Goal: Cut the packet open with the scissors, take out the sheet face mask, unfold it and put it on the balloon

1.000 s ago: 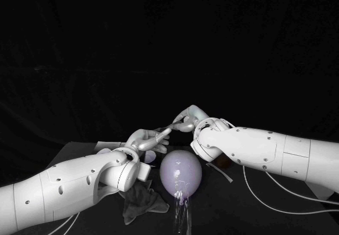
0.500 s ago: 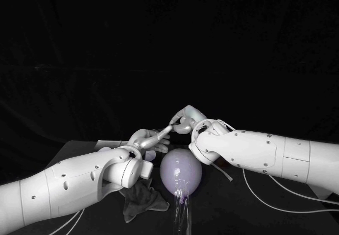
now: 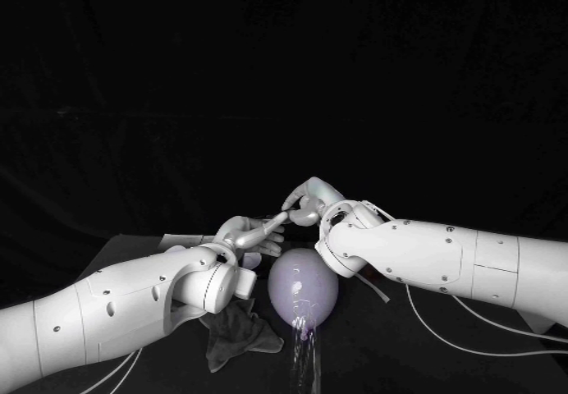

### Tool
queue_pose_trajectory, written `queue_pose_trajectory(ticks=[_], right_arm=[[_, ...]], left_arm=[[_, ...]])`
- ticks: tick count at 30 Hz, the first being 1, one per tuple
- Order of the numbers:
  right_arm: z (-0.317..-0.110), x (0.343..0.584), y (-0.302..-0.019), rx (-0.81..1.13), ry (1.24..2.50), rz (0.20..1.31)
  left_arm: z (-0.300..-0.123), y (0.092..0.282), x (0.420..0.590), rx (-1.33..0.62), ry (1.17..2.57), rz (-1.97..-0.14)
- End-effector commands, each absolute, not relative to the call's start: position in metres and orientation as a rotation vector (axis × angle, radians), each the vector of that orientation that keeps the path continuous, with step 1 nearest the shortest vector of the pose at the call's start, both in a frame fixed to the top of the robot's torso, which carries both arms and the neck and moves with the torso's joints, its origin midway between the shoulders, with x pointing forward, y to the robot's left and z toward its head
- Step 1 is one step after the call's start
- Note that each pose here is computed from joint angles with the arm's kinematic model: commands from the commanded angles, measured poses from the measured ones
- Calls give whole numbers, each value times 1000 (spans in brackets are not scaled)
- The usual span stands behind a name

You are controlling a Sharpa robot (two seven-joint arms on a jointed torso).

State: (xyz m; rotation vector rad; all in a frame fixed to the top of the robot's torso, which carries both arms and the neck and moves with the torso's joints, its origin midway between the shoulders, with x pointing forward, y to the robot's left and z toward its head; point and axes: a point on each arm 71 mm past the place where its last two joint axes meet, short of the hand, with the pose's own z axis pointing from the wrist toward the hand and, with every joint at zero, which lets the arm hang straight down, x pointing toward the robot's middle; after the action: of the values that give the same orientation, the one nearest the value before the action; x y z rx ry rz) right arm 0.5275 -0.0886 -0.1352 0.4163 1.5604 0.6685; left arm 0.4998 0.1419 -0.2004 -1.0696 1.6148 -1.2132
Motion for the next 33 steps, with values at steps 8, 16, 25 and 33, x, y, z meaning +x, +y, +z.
queue_pose_trajectory(ticks=[8,16,25,33], right_arm=[[-135,528,-90,390,1566,656],[-135,529,-92,394,1566,652],[-136,528,-91,390,1572,658],[-136,525,-91,382,1581,668]], left_arm=[[-199,144,501,-1084,1603,-1212],[-199,147,501,-1088,1600,-1206],[-200,149,502,-1095,1598,-1193],[-199,153,505,-1099,1569,-1173]])
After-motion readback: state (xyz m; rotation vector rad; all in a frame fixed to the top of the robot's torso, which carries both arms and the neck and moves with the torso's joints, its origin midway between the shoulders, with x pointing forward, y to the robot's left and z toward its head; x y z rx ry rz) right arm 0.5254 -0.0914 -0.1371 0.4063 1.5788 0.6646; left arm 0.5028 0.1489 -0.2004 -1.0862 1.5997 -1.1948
